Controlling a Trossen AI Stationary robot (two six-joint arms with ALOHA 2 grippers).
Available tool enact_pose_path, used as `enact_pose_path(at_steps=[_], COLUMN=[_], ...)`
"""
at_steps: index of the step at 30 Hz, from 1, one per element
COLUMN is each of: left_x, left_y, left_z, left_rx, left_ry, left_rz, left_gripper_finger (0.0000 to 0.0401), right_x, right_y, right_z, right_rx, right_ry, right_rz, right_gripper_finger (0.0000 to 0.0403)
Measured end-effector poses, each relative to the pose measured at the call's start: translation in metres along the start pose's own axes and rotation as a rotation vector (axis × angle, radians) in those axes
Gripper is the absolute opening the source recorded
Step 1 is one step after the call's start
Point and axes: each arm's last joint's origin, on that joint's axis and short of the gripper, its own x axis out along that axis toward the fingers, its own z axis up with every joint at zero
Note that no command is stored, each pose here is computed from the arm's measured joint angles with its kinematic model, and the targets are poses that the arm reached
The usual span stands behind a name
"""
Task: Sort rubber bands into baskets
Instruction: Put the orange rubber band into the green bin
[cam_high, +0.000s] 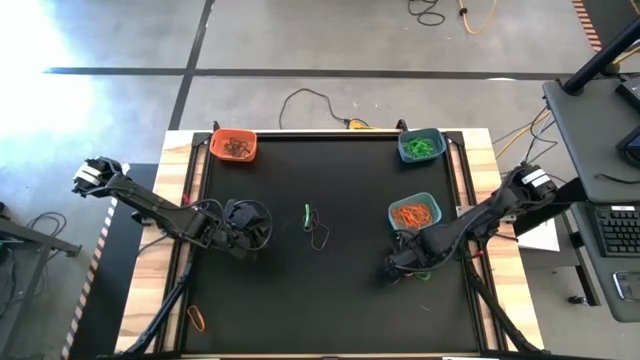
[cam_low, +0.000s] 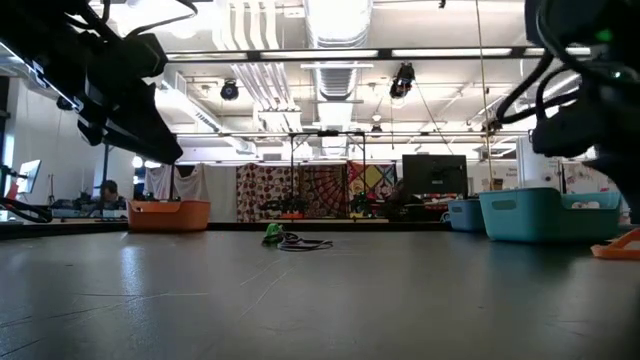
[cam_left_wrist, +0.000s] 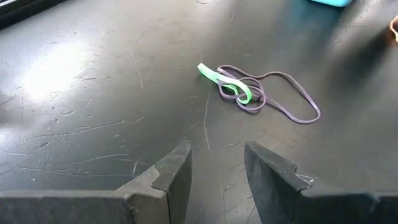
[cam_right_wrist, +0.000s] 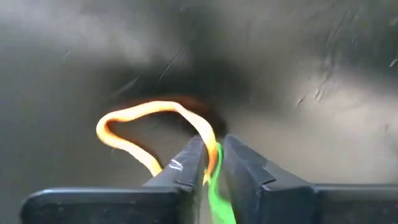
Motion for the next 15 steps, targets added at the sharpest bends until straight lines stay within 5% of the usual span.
enact_pose_path(at_steps=[7,15], left_x=[0.000,0.000], left_y=[0.000,0.000], left_z=[0.000,0.000], left_rx=[-0.001,-0.004], left_ry=[-0.001,-0.003], left_rz=[-0.001,-0.002], left_gripper_finger=[0.0131,0.0131], right_x=[0.008,0.009], right_y=[-0.004,-0.003], right_z=[0.009,0.014], right_rx=[0.003,-0.057], right_ry=[-0.066,-0.098], right_rz=[-0.002,0.009], right_gripper_finger=[0.0082,0.0057])
